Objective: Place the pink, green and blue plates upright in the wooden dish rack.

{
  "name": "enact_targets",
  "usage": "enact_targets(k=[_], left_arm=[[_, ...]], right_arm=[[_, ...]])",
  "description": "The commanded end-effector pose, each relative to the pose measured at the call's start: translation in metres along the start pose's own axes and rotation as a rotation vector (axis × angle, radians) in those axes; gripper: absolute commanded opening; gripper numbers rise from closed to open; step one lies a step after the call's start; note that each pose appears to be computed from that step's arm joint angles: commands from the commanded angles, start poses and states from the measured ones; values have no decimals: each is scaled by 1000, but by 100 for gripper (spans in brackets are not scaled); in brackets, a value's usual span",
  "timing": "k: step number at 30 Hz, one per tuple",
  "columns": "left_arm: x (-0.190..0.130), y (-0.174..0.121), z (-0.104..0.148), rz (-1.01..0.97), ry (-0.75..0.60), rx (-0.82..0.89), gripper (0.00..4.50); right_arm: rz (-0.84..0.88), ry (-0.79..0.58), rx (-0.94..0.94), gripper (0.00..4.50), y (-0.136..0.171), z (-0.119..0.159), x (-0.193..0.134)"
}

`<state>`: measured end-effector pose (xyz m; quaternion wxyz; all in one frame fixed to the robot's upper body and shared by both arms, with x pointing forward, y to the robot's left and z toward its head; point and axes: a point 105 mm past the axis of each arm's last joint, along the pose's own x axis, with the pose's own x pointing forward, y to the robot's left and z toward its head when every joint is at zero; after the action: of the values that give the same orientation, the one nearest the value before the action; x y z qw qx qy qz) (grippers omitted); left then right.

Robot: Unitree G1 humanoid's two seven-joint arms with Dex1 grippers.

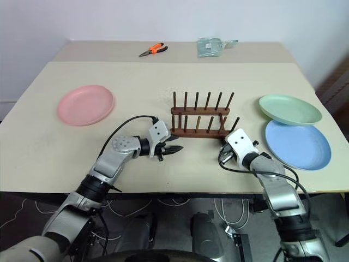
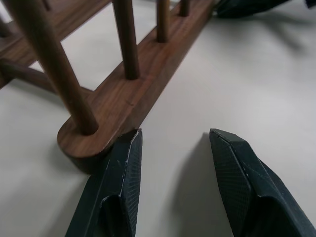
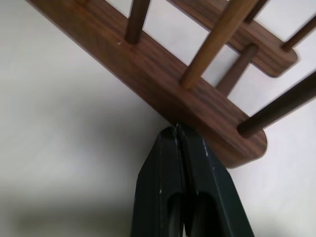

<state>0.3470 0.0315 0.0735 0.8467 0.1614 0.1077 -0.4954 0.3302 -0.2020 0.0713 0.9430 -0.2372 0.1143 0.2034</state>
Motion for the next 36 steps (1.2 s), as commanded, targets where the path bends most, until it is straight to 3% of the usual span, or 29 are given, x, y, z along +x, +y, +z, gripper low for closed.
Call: enact_targets(k=[1, 5, 7, 9, 10, 13, 15, 18, 22, 25, 30, 33, 36], left_arm=[[-3, 14, -24, 76, 82, -25, 222], [-3, 16, -23, 84, 82, 1, 222], [-11, 21, -16, 103, 45, 44, 215], [-21, 27, 0, 122, -26, 146, 273], [-31, 31, 20, 147, -128, 174, 306], [-68, 58, 56, 304, -327, 143, 450], [-96, 90, 53, 475, -339, 91, 450], [-144, 131, 34, 727, -339, -81, 450], [-200, 161, 15, 1063, -356, -240, 450], [-269, 176, -27, 1527, -325, -515, 450], [-261, 164, -38, 1513, -352, -783, 450], [-251, 157, -48, 1456, -433, -1030, 450], [-239, 157, -51, 1367, -444, -1116, 450]], right_arm=[[-28, 30, -7, 0, -5, -8, 9], [-17, 16, 5, 0, -9, -5, 9], [26, 2, 39, 51, -7, -2, 1], [81, -29, 45, 121, -2, 6, -8], [109, -58, 49, 170, 0, 13, -13], [144, -105, 12, 328, 4, 29, -25], [152, -121, -22, 423, 5, 36, -27], [167, -143, -34, 423, 7, 45, -26], [167, -146, -40, 423, 6, 47, -21], [184, -132, -65, 423, 8, 43, -16], [208, -147, -70, 423, 11, 46, -11], [210, -155, -79, 423, 10, 49, -8], [203, -171, -79, 423, 9, 52, -8]])
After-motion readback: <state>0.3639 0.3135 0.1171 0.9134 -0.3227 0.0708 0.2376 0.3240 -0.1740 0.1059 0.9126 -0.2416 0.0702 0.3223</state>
